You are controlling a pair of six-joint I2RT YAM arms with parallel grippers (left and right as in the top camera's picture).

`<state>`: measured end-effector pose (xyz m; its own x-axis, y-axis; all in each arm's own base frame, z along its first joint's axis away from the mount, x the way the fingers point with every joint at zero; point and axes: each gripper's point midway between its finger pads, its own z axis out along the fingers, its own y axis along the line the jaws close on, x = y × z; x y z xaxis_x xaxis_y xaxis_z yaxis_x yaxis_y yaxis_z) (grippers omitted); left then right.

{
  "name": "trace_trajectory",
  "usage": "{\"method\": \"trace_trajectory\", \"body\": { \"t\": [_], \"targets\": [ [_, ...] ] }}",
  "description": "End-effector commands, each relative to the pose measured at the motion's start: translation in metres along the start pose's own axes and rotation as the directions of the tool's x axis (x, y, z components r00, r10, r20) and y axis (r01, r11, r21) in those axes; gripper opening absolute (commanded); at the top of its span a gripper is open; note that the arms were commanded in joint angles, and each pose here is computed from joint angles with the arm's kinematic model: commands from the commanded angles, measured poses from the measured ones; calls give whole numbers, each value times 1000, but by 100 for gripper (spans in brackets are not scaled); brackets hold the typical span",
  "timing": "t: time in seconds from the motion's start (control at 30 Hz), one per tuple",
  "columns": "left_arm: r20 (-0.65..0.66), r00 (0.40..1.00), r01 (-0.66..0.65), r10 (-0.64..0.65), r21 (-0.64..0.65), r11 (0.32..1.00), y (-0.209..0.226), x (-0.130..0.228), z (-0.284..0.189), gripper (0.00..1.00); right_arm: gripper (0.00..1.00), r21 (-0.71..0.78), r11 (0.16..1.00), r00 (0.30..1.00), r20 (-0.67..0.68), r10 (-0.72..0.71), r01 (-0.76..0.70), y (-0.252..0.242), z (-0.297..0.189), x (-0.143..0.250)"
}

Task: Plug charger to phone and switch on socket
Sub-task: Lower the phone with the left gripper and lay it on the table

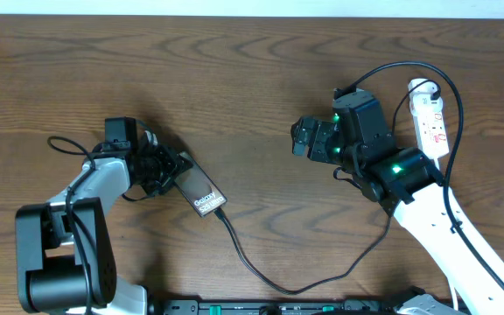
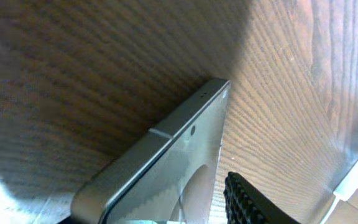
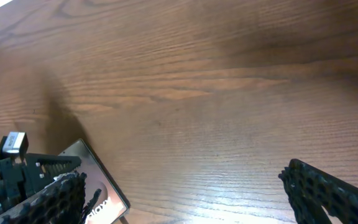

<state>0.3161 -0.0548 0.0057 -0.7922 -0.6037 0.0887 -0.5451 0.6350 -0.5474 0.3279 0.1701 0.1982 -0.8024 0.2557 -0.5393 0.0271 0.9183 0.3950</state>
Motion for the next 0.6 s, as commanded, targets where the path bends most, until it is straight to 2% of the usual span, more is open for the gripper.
{"method": "trace_trajectory", "body": {
  "t": [0.0,0.57],
  "targets": [
    [-1,997,79,-83,-284,955,74,17,12,50,99,21,1000,1000,0,-7,6,-5,2,1],
    [-19,995,91,-103,-324,942,82,25,9,50,99,23,1000,1000,-4,-7,7,-6,2,2]
  ]
}}
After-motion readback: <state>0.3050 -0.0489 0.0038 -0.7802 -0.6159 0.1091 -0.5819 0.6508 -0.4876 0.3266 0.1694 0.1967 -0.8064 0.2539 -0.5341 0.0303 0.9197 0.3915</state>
